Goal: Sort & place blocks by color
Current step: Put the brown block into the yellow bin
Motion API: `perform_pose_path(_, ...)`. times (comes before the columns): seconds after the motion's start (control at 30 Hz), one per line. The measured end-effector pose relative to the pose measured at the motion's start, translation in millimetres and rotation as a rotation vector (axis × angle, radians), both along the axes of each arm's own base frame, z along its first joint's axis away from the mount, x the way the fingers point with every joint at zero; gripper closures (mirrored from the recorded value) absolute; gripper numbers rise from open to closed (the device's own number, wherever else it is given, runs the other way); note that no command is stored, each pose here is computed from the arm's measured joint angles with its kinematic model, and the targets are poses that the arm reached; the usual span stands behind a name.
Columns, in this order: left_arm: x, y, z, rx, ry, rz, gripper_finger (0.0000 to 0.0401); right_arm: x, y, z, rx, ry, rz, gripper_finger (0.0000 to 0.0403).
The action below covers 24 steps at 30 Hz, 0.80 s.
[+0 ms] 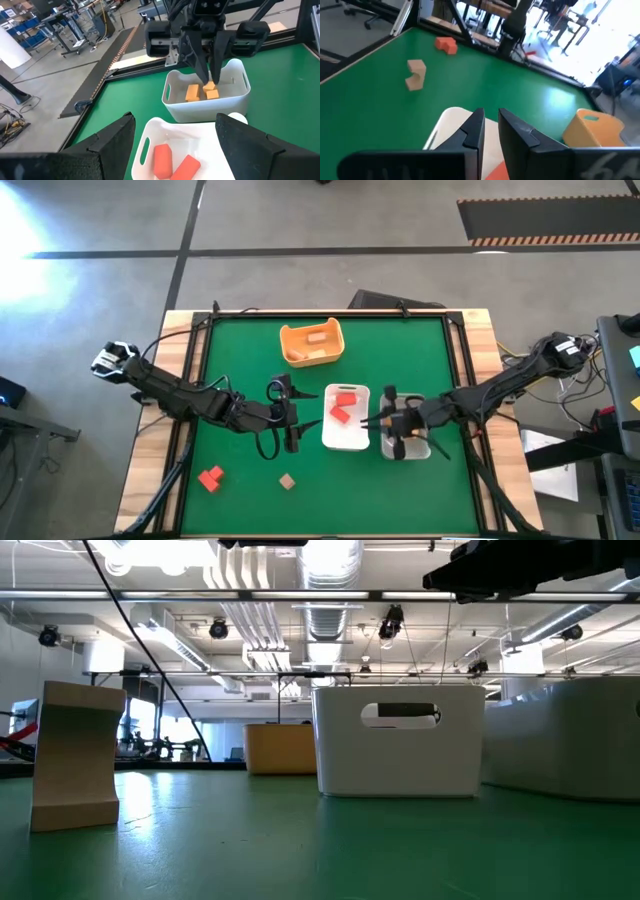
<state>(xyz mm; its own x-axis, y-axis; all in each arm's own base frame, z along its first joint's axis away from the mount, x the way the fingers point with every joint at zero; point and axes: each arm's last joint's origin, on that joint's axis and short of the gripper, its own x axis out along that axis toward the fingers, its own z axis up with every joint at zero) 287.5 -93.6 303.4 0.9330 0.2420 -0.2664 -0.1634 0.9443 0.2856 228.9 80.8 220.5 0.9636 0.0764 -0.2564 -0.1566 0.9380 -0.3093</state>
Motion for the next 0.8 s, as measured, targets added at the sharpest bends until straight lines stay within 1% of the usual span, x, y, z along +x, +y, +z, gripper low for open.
perform_pose_path(0.1,0,1,0,0.0,-0.001,0.003,0.0143,0,0,6,-0.038,-0.063,0.013,0.036)
perform_pose_path(0.23,1,3,1,0.0,-0.012,0.011,0.0143,2,1,19,-0.125,-0.193,0.04,0.036)
perform_pose_path(0.33,2,4,2,-0.03,-0.03,0.022,0.0143,2,2,26,-0.191,-0.264,0.07,0.036)
perform_pose_path(0.47,0,-3,1,-0.128,-0.041,0.004,0.0143,2,2,27,-0.245,-0.277,0.095,0.036)
perform_pose_path(0.6,-2,-8,1,-0.171,-0.048,-0.011,0.0143,1,2,26,-0.268,-0.278,0.098,0.036)
perform_pose_path(0.8,4,-11,-7,-0.242,-0.042,0.018,0.0143,1,2,24,-0.275,-0.262,0.101,0.036)
